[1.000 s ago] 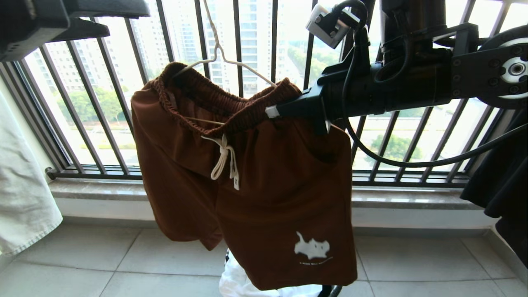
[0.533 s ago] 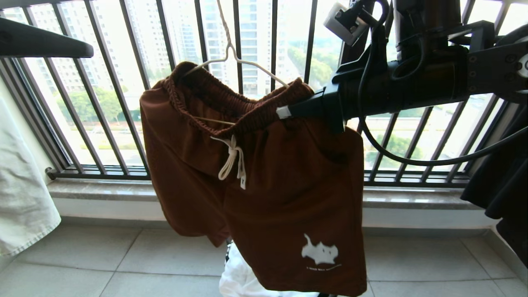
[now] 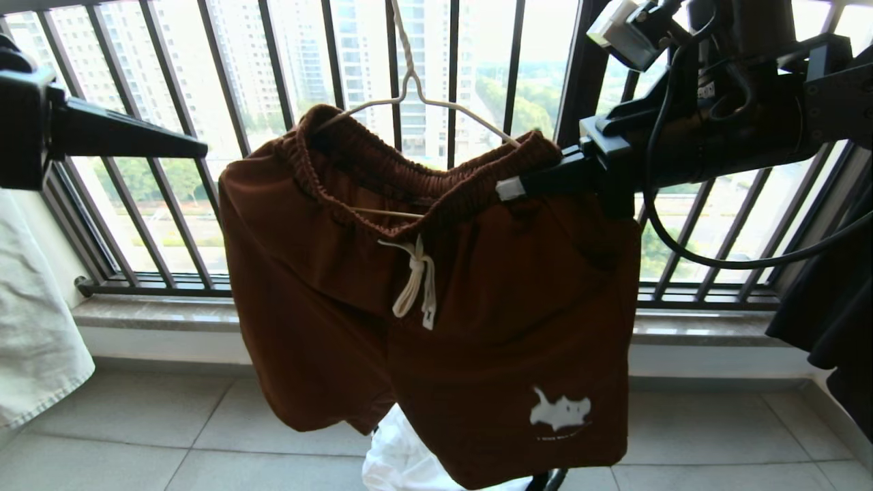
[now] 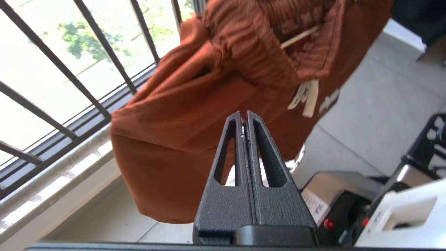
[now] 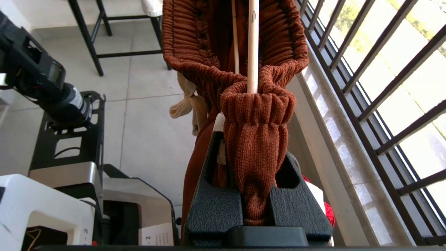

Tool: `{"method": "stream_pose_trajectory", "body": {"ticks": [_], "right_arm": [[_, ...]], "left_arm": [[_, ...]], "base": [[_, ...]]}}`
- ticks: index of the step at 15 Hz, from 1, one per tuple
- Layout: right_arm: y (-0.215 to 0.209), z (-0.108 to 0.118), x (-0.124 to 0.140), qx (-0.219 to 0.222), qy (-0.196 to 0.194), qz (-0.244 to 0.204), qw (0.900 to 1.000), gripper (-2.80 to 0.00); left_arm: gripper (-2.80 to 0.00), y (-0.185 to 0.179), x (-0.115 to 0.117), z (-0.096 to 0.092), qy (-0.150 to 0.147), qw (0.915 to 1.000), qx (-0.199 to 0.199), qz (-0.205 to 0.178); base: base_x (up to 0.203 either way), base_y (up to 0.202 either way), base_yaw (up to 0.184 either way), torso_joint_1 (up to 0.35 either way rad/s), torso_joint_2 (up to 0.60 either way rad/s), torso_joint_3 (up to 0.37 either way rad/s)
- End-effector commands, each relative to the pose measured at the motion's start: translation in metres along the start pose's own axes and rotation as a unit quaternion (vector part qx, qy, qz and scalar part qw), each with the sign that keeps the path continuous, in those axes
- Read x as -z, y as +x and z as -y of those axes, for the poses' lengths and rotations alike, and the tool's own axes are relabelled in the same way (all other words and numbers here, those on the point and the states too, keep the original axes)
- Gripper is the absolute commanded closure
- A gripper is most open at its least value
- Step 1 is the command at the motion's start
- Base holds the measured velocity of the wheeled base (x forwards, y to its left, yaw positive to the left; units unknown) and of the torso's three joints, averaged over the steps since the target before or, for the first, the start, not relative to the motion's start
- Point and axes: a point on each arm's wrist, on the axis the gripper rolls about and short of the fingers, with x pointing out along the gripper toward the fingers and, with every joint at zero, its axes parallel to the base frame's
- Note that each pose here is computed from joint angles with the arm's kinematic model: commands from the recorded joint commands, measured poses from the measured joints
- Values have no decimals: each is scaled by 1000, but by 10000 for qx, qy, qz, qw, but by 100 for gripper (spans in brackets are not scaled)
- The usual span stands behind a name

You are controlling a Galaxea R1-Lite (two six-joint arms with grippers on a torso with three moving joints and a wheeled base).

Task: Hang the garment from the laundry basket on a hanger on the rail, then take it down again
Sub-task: Hang the clothes rack on the clothesline

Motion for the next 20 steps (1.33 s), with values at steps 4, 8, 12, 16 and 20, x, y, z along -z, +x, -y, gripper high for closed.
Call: {"method": "stream_pose_trajectory", "body": {"ticks": [4, 8, 12, 16, 20], "right_arm": [[-3, 1, 7, -207, -79, 9, 9998, 0], [-6, -2, 7, -216, -152, 18, 9996, 0], [-8, -5, 7, -227, -177, 11, 9996, 0], [-7, -5, 8, -235, -276, -4, 9993, 0], [-5, -7, 10, -283, -322, -25, 9991, 0]], "left_arm": [[0, 7, 6, -4, 306, 9987, 413, -65], [-280, -2, 3, 5, 686, 9966, 454, 63], [-280, 5, 7, -1, 1209, 9912, 536, 25], [-280, 18, 7, -15, 1800, 9820, 575, 6], [-280, 23, 5, -19, 2329, 9708, 570, 48]], "base": [[0, 0, 0, 0, 0, 0], [0, 0, 0, 0, 0, 0], [0, 0, 0, 0, 0, 0], [0, 0, 0, 0, 0, 0], [0, 0, 0, 0, 0, 0]]}}
